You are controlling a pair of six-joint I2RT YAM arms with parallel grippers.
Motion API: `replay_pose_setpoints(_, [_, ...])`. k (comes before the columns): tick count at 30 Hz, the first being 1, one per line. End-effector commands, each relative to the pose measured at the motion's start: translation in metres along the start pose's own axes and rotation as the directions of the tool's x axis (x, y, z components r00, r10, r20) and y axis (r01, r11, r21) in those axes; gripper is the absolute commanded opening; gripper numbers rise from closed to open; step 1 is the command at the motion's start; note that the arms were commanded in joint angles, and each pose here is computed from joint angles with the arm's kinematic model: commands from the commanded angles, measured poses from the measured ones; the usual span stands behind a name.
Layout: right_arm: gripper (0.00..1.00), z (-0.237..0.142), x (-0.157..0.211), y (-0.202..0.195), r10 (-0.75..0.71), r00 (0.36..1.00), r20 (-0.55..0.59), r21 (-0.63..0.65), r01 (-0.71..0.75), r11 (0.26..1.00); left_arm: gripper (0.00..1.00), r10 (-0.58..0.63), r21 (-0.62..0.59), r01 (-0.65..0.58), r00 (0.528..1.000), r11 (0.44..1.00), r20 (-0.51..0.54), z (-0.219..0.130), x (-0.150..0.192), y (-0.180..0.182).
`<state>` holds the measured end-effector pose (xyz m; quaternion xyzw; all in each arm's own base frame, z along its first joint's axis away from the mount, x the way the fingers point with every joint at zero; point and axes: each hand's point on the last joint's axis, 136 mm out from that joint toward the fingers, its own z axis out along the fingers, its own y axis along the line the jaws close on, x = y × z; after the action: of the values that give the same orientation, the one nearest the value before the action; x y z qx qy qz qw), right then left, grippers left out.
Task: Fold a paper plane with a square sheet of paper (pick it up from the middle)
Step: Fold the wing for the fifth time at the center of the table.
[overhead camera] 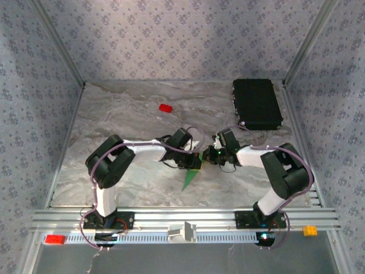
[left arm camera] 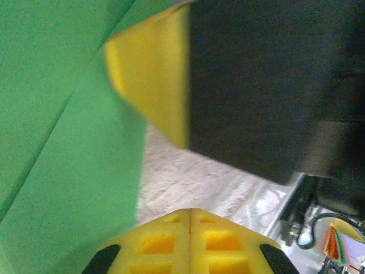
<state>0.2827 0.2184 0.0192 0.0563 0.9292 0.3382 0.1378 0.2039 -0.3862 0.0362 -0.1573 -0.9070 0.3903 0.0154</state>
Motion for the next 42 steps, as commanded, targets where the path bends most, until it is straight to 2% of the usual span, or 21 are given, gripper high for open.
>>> replay_pose_setpoints(1, [0.08, 0.002, 0.016, -0.029, 0.055, 0.998, -0.027, 0.099, -0.052, 0.994, 0.02, -0.030, -0.053, 0.029, 0.999, 0.998, -0.026, 0.010, 0.009, 0.015])
replay_pose_setpoints(6, [0.08, 0.001, 0.017, -0.034, 0.061, 0.998, -0.027, 0.114, -0.058, 0.992, 0.03, -0.038, -0.133, 0.032, 0.998, 0.991, -0.047, 0.008, 0.024, 0.028])
replay_pose_setpoints(19, [0.07, 0.002, 0.018, -0.039, 0.068, 0.997, -0.025, 0.125, -0.064, 0.990, 0.09, -0.021, -0.096, 0.014, 0.997, 0.995, -0.069, -0.005, 0.048, 0.024])
replay_pose_setpoints(32, [0.07, 0.001, 0.016, -0.037, 0.067, 0.998, -0.022, 0.116, -0.064, 0.991, 0.08, -0.074, -0.142, 0.061, 0.993, 0.988, -0.087, -0.015, 0.086, 0.051])
replay_pose_setpoints(42, [0.07, 0.001, 0.014, -0.034, 0.062, 0.998, -0.008, 0.101, -0.061, 0.993, 0.06, -0.093, -0.133, 0.082, 0.993, 0.988, -0.074, -0.022, 0.100, 0.057])
